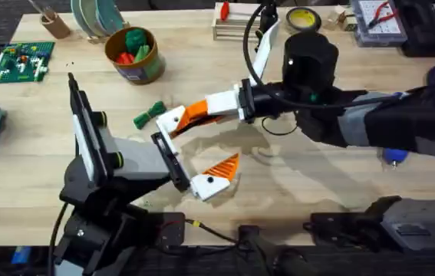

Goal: Pick up the gripper from the table and insert it into the empty holder that is missing its gripper. Then pick up a screw, insert it into the mounting hole, and use the screwdriver to tighten it. Finally, clean up the table by picking up the vegetable and placing it into the bucket.

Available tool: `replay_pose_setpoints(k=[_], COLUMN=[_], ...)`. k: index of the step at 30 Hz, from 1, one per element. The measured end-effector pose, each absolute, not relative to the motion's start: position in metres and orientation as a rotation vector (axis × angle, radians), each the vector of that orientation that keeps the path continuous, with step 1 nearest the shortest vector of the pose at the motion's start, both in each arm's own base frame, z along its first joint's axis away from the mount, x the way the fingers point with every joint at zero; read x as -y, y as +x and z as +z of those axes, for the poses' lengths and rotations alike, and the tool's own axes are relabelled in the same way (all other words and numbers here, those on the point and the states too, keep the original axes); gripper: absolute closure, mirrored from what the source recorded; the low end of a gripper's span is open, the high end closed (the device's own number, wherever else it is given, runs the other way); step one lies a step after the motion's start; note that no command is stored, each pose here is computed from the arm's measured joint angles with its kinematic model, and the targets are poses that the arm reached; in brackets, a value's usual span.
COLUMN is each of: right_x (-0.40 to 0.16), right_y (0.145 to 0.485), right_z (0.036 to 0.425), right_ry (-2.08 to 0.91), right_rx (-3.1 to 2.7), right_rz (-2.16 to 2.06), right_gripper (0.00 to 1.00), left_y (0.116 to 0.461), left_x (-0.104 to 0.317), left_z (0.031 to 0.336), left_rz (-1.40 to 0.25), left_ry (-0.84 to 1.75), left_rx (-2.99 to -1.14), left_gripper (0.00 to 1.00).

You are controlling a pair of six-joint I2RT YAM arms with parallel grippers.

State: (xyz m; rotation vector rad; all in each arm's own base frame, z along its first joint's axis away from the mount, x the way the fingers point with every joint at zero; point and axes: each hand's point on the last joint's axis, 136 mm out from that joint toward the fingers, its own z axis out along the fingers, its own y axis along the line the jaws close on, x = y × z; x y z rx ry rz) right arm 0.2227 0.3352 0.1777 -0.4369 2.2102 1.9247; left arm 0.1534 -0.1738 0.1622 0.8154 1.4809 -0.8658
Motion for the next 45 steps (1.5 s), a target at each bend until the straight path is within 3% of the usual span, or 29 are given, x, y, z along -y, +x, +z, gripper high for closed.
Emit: replay_pose_setpoints(k=[20, 30, 38, 45], right_x=[-0.348, -0.334, -0.323, -0.318], right_y=[0.223, 0.214, 0.204, 0.198], right_z=[0.178, 0.183, 0.184, 0.187], right_ry=[-0.423, -0.519, -0.600, -0.650], right_rx=[-2.192, -2.206, -2.216, -2.210], right_rz=[1.865, 1.979, 2.074, 2.121], right_gripper=[0.995, 0.991, 0.804, 0.752], left_y=[0.162, 0.151, 0.140, 0.134], left_x=[0.168, 0.175, 0.180, 0.183], left_z=[0.163, 0.164, 0.165, 0.166], left_rz=[-0.826, -0.874, -0.915, -0.937], left_ry=[0.762, 0.831, 0.891, 0.927], left_rx=[-1.505, -1.469, -1.438, -1.414], left_gripper=[0.008, 0.008, 0.007, 0.007])
